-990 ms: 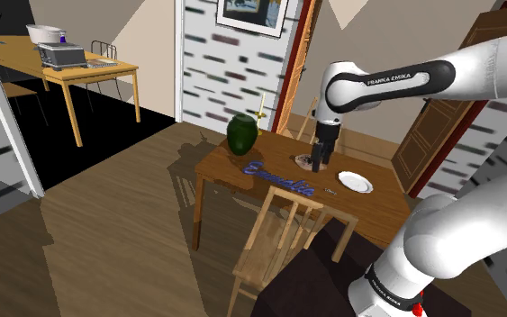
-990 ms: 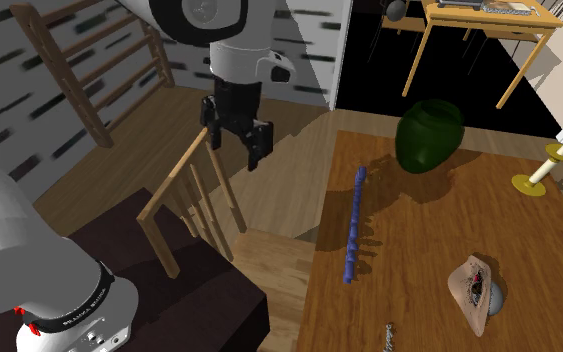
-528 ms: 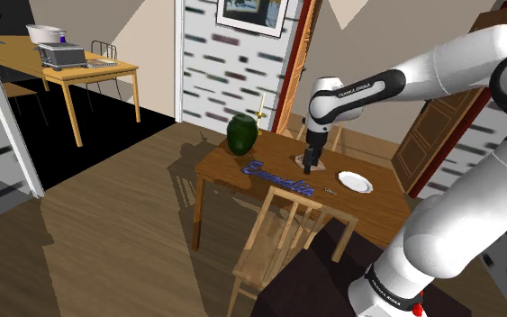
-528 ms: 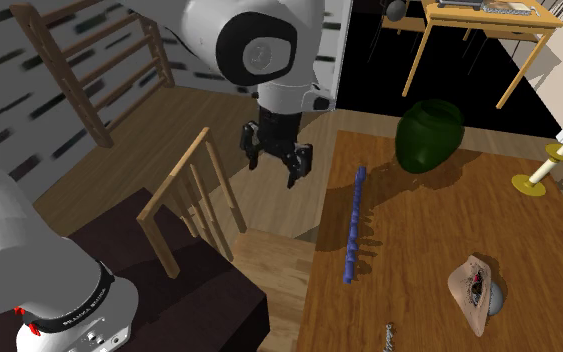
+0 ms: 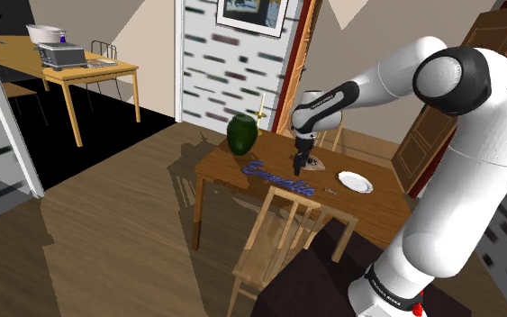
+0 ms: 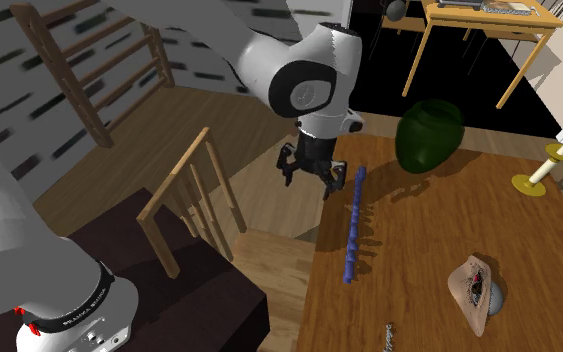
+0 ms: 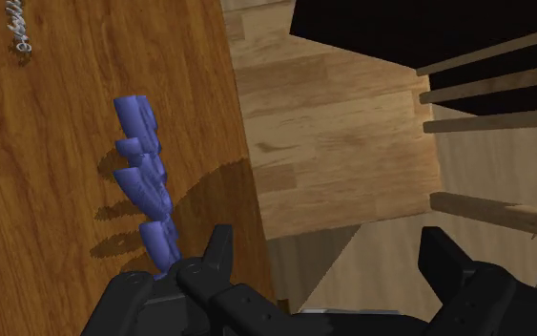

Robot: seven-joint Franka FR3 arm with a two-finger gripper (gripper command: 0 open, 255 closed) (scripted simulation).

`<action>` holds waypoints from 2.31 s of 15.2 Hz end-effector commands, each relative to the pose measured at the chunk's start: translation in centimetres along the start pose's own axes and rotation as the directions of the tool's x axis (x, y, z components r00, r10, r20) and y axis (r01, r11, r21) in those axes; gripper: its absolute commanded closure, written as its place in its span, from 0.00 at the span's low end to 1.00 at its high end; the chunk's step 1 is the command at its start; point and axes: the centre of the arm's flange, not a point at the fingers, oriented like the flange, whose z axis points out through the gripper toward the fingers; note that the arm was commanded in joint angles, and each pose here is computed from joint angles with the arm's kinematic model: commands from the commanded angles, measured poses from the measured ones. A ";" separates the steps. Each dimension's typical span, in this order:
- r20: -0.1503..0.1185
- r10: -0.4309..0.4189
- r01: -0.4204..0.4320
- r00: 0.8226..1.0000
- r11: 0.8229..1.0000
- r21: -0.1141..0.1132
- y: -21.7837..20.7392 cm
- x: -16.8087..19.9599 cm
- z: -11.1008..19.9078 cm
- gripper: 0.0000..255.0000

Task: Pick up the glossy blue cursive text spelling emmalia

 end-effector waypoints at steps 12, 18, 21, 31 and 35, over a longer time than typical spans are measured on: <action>-0.021 -0.142 0.140 0.990 0.989 -0.054 10.2 10.4 8.1 0.00; -0.024 -0.164 0.162 0.986 0.985 -0.062 11.7 12.4 10.9 0.00; -0.024 -0.164 0.162 0.986 0.985 -0.062 11.7 12.7 12.5 0.00; -0.024 -0.164 0.162 0.986 0.985 -0.062 11.7 12.8 13.3 1.00; -0.024 -0.164 0.162 0.986 0.985 -0.062 11.7 12.7 12.8 1.00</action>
